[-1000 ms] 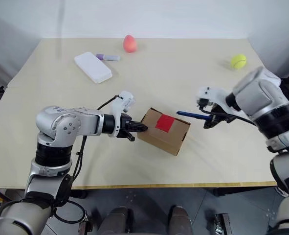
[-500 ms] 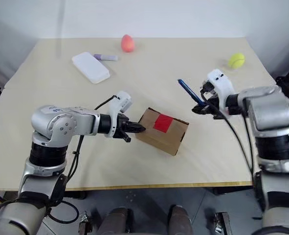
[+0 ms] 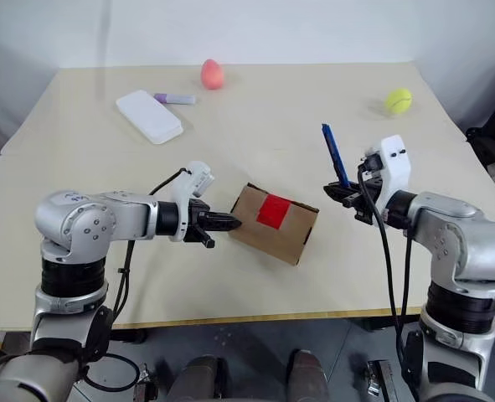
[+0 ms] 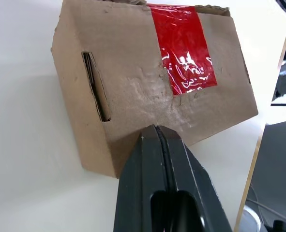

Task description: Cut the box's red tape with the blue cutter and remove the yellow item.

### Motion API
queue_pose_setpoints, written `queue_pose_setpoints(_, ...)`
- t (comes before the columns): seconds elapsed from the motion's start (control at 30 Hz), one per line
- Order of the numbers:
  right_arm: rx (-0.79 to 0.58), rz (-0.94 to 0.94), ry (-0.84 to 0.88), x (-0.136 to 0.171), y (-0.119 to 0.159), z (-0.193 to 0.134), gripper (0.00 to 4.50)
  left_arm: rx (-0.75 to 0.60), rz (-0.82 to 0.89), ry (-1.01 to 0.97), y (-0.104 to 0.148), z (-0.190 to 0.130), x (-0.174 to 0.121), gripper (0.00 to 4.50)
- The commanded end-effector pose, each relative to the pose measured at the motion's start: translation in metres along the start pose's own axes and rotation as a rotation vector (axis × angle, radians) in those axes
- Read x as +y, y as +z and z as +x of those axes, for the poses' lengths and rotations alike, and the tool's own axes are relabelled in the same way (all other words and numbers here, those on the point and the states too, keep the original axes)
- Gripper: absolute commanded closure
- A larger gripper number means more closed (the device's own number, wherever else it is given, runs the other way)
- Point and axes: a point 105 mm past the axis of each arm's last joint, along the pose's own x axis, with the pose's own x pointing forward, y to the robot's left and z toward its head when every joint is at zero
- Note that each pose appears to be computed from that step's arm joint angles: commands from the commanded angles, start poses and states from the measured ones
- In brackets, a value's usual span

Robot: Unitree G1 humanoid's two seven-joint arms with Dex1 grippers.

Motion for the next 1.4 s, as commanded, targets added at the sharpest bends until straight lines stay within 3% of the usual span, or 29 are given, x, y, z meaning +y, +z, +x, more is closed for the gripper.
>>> queue_pose_setpoints(0.03,0.034,-0.049,-0.066,-0.004,-0.005,-0.013,4.33,0.035,-0.014,-0.012,-0.014,0.002,-0.005,4.5)
queue_pose_setpoints(0.17,0.097,-0.053,-0.171,-0.021,-0.018,-0.024,4.33,0.013,-0.012,-0.03,-0.015,0.002,-0.012,4.5)
queue_pose_setpoints(0.23,0.069,-0.033,-0.204,-0.025,-0.012,-0.028,4.33,0.017,-0.013,-0.044,-0.018,0.003,-0.016,4.5)
queue_pose_setpoints(0.63,0.073,-0.079,-0.13,0.003,-0.015,-0.035,4.33,0.034,-0.042,-0.069,-0.017,0.009,-0.02,4.5)
queue_pose_setpoints(0.87,0.29,-0.155,0.062,0.034,-0.014,-0.041,4.33,0.054,-0.051,-0.08,-0.014,0.013,-0.02,4.5)
queue_pose_setpoints(1.1,0.569,-0.224,0.055,0.019,-0.032,-0.04,4.33,0.065,-0.056,-0.09,-0.009,0.019,-0.02,4.5)
queue_pose_setpoints(1.23,0.543,-0.21,-0.004,0.001,-0.025,-0.03,4.33,0.073,-0.052,-0.093,-0.009,0.02,-0.02,4.5)
queue_pose_setpoints(1.37,0.349,-0.115,-0.247,-0.042,-0.005,-0.028,4.33,0.072,-0.036,-0.092,-0.006,0.023,-0.018,4.5)
queue_pose_setpoints(1.4,0.309,-0.041,-0.324,-0.054,-0.01,-0.035,3.98,0.075,-0.028,-0.093,-0.005,0.023,-0.017,4.5)
